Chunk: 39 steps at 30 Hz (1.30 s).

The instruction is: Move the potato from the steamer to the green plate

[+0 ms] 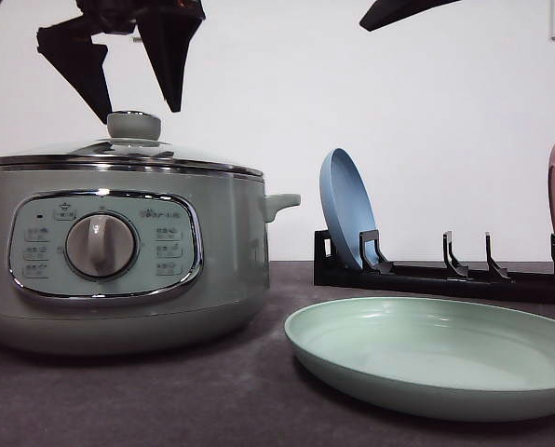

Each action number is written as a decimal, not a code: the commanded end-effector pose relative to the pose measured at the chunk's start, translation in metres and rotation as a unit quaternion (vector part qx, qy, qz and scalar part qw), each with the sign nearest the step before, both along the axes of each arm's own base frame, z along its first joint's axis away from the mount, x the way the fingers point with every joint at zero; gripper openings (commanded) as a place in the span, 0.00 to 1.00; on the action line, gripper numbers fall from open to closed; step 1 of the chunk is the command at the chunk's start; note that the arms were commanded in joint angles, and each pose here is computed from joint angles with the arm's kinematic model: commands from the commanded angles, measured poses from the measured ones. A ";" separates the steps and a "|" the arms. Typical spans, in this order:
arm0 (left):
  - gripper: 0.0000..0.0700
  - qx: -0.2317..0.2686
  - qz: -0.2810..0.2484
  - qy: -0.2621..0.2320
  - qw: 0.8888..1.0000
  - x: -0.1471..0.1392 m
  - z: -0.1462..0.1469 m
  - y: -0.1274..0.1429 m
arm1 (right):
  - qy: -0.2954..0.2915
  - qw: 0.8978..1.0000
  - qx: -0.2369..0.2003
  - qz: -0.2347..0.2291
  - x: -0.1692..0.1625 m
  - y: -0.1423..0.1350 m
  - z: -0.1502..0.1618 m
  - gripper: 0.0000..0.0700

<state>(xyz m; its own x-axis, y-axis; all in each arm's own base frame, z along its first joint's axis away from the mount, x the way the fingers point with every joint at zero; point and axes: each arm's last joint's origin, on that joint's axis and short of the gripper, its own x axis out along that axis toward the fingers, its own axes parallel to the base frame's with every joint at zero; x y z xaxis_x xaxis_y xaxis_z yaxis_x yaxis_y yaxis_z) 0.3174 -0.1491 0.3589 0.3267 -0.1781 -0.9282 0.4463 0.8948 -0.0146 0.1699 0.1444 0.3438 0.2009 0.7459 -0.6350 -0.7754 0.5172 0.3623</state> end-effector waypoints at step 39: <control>0.00 0.033 -0.006 0.058 0.998 0.009 -0.020 -0.007 | -0.016 1.000 -0.008 -0.002 0.001 0.002 0.003 0.50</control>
<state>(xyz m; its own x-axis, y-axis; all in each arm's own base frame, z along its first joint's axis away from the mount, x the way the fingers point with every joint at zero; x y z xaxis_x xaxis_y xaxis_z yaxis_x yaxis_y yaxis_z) 0.3241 -0.1537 0.3430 0.2475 -0.1275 -0.9605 0.4643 0.8857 0.0021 0.1704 0.1438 0.3433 0.2224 0.7296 -0.6467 -0.7703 0.5381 0.3421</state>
